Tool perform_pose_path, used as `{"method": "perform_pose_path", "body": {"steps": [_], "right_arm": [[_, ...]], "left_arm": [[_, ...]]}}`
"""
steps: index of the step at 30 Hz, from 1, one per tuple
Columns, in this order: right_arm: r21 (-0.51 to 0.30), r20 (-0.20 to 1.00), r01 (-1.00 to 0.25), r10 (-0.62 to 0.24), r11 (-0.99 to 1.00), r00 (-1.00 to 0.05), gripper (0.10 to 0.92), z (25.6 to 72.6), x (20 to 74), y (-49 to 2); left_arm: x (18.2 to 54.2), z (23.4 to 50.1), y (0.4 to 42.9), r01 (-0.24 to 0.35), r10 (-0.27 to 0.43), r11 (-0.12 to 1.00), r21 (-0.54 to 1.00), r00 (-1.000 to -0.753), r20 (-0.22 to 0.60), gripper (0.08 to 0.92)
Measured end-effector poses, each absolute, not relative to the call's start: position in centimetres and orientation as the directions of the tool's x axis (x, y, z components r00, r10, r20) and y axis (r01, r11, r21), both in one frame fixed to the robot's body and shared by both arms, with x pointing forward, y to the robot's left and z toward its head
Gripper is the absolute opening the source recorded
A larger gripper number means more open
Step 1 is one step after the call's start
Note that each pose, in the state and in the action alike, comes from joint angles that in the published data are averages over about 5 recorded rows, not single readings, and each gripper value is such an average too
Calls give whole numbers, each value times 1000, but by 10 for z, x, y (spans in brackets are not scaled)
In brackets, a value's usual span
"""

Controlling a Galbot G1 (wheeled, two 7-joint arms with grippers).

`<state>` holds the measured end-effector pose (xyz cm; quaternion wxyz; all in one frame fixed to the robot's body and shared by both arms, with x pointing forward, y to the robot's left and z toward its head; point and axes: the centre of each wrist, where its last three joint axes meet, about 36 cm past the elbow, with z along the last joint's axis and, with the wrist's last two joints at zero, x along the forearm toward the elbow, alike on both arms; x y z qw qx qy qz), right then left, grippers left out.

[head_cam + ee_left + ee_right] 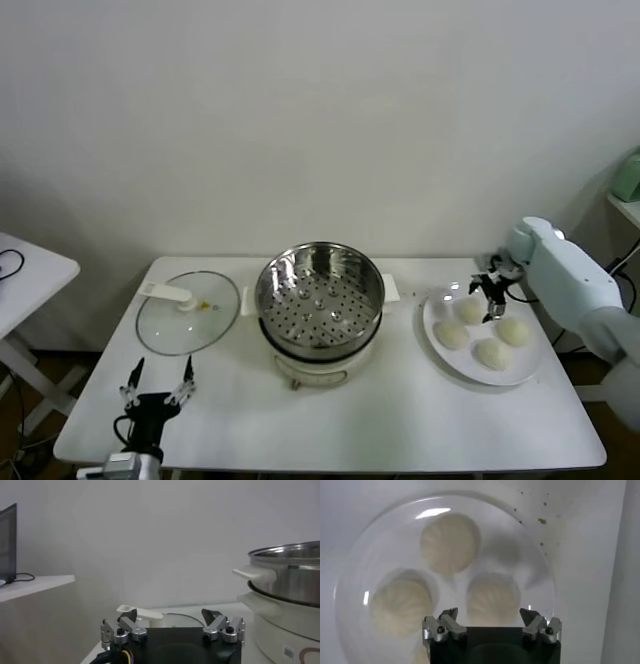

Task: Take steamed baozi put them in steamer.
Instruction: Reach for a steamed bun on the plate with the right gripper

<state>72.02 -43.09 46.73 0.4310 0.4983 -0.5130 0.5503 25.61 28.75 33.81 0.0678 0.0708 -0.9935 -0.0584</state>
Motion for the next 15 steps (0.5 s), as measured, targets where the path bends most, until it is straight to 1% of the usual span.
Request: {"method": "perform_pose_path", "body": {"steps": [15], "right_arm": [[-127, 992, -986, -17, -108, -126, 823, 451, 722, -424]], "left_arm": [[254, 336, 288, -137, -152, 983, 121, -979, 133, 823]]}}
